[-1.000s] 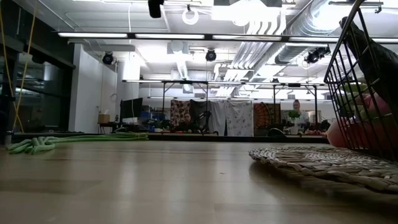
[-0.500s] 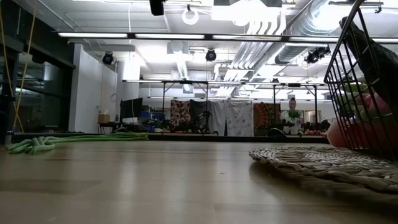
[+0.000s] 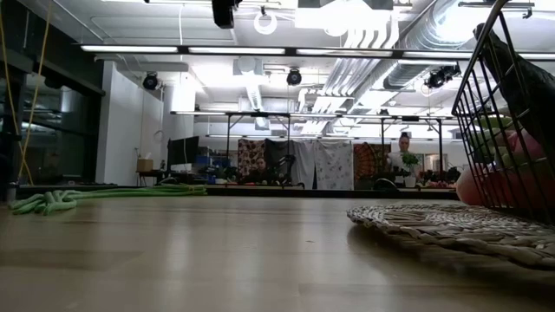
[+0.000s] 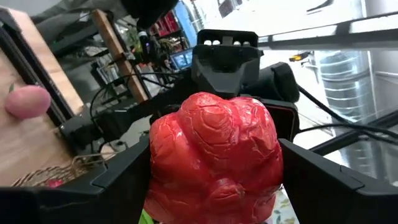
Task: Build produce basket
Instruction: Put the red bell pepper into the wire basket, then put the grapes into the wire basket
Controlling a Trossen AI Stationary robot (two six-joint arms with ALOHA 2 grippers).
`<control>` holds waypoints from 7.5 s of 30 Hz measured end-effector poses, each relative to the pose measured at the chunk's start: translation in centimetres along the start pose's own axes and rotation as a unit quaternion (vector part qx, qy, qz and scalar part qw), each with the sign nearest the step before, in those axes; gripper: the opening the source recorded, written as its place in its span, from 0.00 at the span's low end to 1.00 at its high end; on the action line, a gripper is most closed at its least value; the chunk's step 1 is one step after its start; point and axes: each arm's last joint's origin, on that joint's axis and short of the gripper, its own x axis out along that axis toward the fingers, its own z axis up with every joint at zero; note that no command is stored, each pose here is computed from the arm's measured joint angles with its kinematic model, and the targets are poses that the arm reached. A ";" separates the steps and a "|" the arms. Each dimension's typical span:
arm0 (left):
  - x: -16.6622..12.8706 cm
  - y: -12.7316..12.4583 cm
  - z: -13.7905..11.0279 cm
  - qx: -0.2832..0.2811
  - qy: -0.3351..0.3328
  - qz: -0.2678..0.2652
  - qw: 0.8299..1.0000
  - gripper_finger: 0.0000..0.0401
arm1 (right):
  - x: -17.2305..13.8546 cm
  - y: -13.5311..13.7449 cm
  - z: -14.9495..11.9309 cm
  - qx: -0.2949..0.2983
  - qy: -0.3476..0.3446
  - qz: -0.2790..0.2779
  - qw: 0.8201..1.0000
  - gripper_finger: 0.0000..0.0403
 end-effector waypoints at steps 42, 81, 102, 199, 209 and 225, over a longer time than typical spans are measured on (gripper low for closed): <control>1.1 0.4 -0.9 0.045 0.007 -0.024 0.999 0.85 | 1.3 0.4 -0.3 -0.020 -0.022 0.013 0.999 0.82; -9.9 -4.2 0.0 0.479 0.008 0.160 0.863 0.92 | -15.2 1.0 -1.5 0.466 0.311 0.104 0.822 0.82; -9.5 -3.9 -0.3 0.469 -0.002 0.185 0.863 0.92 | -16.6 14.0 -10.8 0.579 0.588 0.042 0.563 0.82; -9.4 -4.0 -0.1 0.477 -0.016 0.191 0.858 0.92 | -16.5 14.3 -11.3 0.414 0.647 0.075 0.636 0.99; -9.4 -4.3 0.0 0.481 -0.030 0.186 0.856 0.92 | -18.0 7.0 -3.3 0.455 0.429 -0.033 0.779 0.99; -9.4 -4.7 0.0 0.423 -0.040 0.148 0.893 0.92 | -18.3 -0.9 5.5 0.251 0.126 -0.155 0.947 0.99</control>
